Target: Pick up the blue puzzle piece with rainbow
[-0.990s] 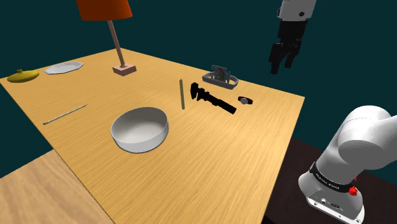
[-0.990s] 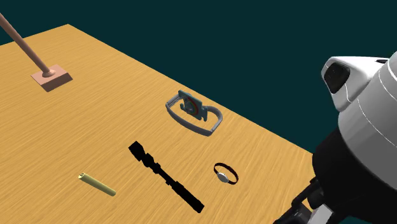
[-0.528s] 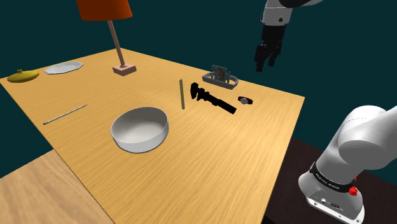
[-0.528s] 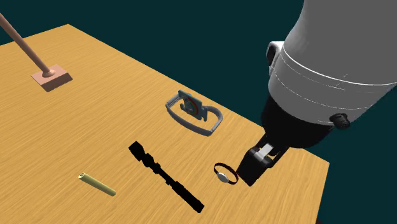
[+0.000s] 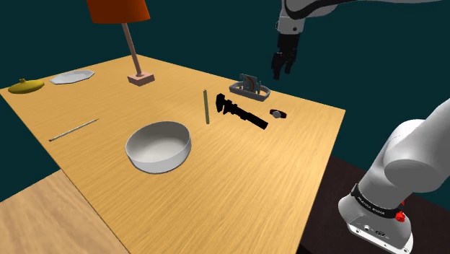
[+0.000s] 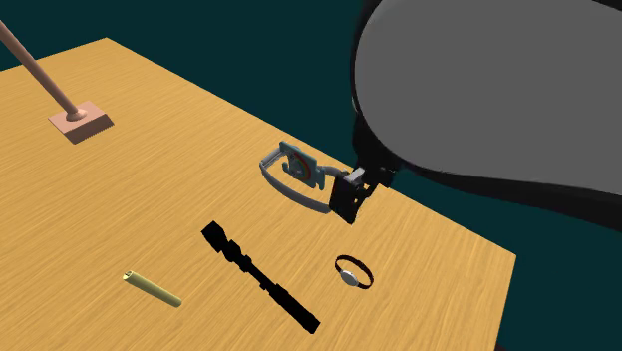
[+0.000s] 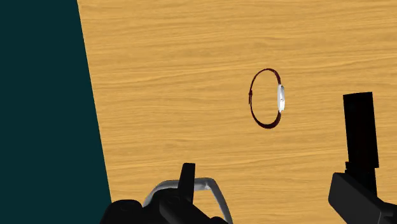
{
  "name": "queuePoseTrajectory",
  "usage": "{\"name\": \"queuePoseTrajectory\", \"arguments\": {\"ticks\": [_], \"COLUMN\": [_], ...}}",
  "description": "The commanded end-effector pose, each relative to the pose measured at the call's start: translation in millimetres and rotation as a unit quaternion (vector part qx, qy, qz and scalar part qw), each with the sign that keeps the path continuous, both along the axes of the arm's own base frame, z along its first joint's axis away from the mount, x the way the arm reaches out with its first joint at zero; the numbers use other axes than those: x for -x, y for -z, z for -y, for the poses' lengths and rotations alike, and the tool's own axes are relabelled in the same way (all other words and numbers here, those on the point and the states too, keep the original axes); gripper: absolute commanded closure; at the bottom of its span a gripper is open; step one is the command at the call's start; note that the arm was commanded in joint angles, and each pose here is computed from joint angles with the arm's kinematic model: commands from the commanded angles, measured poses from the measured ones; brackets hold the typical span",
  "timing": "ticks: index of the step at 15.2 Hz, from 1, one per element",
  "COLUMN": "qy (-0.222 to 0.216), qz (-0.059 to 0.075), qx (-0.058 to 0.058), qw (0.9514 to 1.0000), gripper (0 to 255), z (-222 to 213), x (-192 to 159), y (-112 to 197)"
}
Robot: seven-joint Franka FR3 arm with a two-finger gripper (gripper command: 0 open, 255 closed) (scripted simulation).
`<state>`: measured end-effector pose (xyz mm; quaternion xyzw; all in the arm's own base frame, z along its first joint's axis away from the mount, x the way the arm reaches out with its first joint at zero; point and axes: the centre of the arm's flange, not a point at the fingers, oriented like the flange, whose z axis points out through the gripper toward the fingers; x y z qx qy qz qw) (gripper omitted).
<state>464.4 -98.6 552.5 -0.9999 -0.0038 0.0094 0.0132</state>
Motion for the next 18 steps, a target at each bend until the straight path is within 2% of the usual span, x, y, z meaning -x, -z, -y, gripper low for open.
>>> {"name": "queuePoseTrajectory", "arguments": {"ticks": [1,12,18], "qy": [-0.012,-0.074,-0.077], "qz": [0.003,0.020,0.021], "qx": [0.000,-0.005,-0.005], "qw": [0.9999,0.9971,0.9968], "gripper": [0,0,0], "z": [6.7,41.9,43.3], "x": [-25.2,-157.0,-163.7], "y": [8.3,44.7,72.8]}}
